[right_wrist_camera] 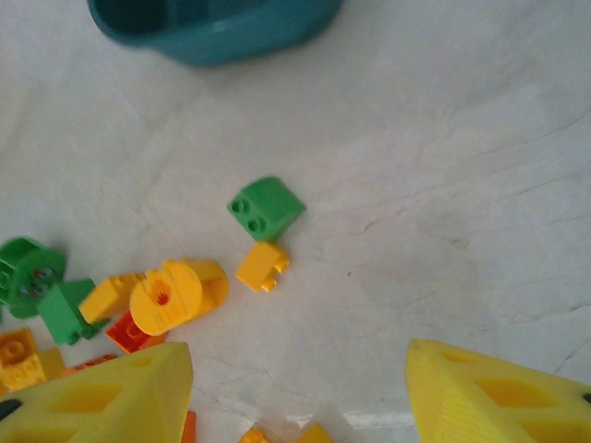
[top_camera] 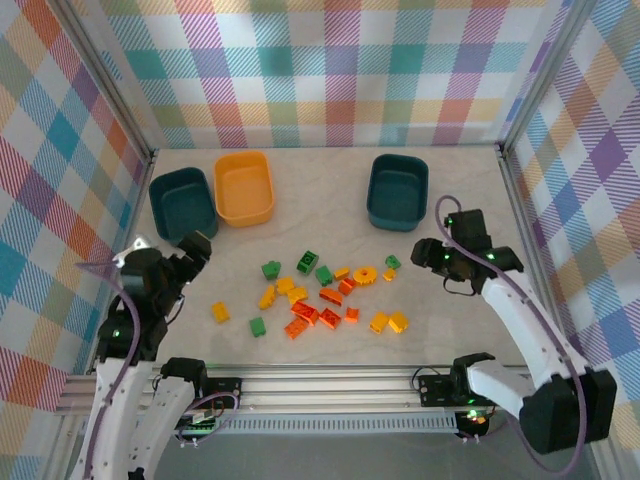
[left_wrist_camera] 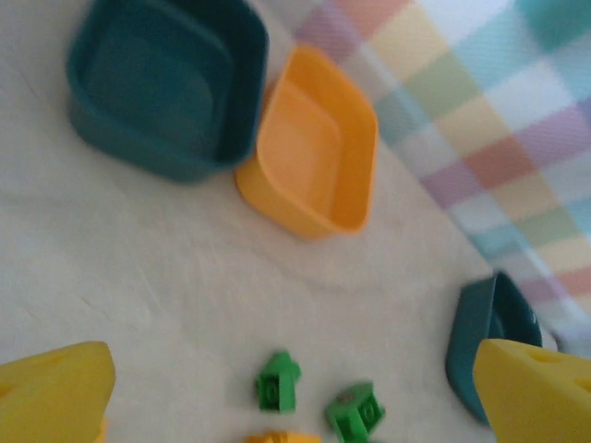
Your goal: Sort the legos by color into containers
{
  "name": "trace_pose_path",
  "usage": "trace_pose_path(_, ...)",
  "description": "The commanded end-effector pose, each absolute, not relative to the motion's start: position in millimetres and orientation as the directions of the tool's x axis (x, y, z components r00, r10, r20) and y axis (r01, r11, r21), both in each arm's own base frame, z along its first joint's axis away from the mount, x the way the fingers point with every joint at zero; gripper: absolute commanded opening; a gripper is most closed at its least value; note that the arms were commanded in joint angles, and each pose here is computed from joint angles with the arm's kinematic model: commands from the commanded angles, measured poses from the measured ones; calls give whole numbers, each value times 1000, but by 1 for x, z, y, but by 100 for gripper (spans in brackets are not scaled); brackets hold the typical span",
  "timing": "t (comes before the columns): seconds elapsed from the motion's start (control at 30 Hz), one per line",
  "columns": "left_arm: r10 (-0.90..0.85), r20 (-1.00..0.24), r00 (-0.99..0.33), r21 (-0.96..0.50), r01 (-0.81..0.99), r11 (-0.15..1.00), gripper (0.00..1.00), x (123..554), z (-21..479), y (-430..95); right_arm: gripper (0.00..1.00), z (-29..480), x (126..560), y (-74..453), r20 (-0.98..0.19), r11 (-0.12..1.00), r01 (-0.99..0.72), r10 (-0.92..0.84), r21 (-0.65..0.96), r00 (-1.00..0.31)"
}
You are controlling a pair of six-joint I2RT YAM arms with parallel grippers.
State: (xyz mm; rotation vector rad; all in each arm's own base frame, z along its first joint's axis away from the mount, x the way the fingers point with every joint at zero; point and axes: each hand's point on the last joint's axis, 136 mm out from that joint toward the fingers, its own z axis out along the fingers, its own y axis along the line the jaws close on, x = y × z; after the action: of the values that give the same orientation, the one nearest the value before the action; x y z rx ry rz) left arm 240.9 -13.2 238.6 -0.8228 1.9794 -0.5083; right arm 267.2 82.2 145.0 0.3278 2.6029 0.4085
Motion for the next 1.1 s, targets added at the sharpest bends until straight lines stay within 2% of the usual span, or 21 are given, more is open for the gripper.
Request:
trace_pose_path(0.0, -713, -405, -572, -737, -256, 625, 95, 257, 209, -66, 66, 127, 274, 103, -367, 949, 82, 196, 304, -909)
trace_pose_path(0.2, -552, -350, -757, -688, -192, 699, 92, 267, 181, -111, 68, 90, 307, 130, -283, 982, -24, 30, 186, -959)
trace_pose_path(0.43, -376, -264, -888, -672, -110, 732, 92, 246, 157, -164, 66, 61, 330, 141, -217, 989, -84, -56, 119, -974)
trace_pose_path(0.57, -321, -249, -914, -652, -87, 753, 92, 241, 154, -179, 57, 44, 330, 145, -151, 989, -92, -73, 120, -986)
trace_pose_path(0.77, -310, -276, -910, -639, -68, 766, 92, 252, 163, -182, 56, 30, 328, 137, -127, 994, -83, -74, 68, -989)
trace_pose_path(0.83, -319, -268, -909, -644, -77, 761, 92, 255, 162, -185, 52, 25, 330, 137, -128, 994, -86, -77, 65, -989)
trace_pose_path(1.07, -345, -252, -904, -636, -114, 763, 93, 258, 154, -184, 34, 22, 334, 129, -148, 996, -87, -83, 20, -985)
